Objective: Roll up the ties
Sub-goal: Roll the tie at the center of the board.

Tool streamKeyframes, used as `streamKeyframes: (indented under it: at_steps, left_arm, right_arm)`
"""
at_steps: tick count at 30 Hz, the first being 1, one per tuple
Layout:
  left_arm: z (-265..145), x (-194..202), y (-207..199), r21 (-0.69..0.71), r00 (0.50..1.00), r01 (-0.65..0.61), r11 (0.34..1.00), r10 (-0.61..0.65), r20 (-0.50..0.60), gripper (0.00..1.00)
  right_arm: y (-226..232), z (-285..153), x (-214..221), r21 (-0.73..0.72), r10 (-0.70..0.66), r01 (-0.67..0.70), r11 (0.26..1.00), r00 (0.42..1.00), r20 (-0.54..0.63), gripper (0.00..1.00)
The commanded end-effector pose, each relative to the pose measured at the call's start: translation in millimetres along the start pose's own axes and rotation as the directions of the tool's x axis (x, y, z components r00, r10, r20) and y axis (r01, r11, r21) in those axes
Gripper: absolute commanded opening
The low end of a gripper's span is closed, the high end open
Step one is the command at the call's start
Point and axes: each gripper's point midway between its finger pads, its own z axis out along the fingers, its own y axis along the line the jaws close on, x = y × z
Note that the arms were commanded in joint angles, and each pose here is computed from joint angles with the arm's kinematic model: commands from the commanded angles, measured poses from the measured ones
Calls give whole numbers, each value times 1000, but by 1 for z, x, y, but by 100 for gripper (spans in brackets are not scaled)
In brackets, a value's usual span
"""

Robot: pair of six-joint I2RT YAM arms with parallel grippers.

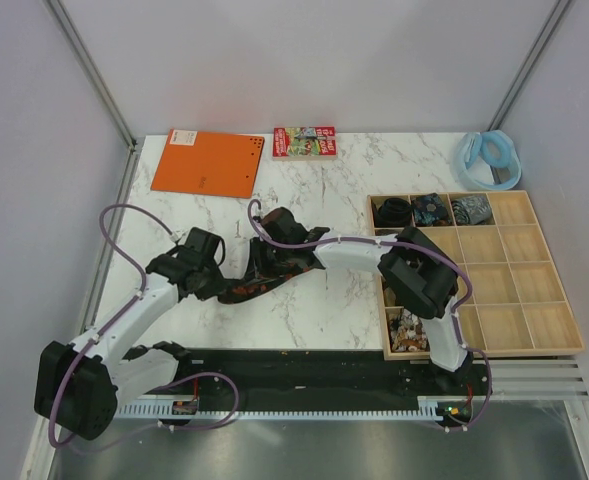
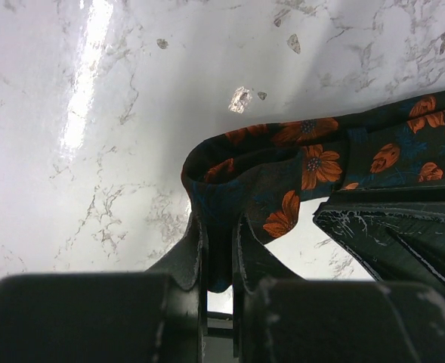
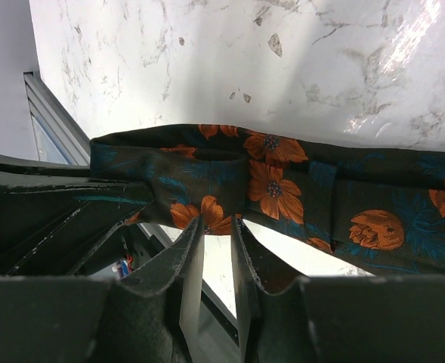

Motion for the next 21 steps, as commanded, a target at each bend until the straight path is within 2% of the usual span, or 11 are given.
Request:
streamKeyframes:
  at_steps: [1, 13, 21]
  left_arm:
    - [-7, -11, -3, -12, 998, -63, 998, 64, 26, 2]
    - [-21, -19, -10, -30, 988, -151, 988, 152, 8, 2]
    - [-34, -20, -14, -41, 976, -216, 976, 216, -14, 2]
  right_arm:
    - [27, -6, -15, -43, -14, 16, 999, 999, 52, 28]
    - [27, 37, 16, -39, -7, 6, 999, 1000, -24, 22]
    - [41, 49, 18, -83, 1, -4, 997, 999, -35, 21]
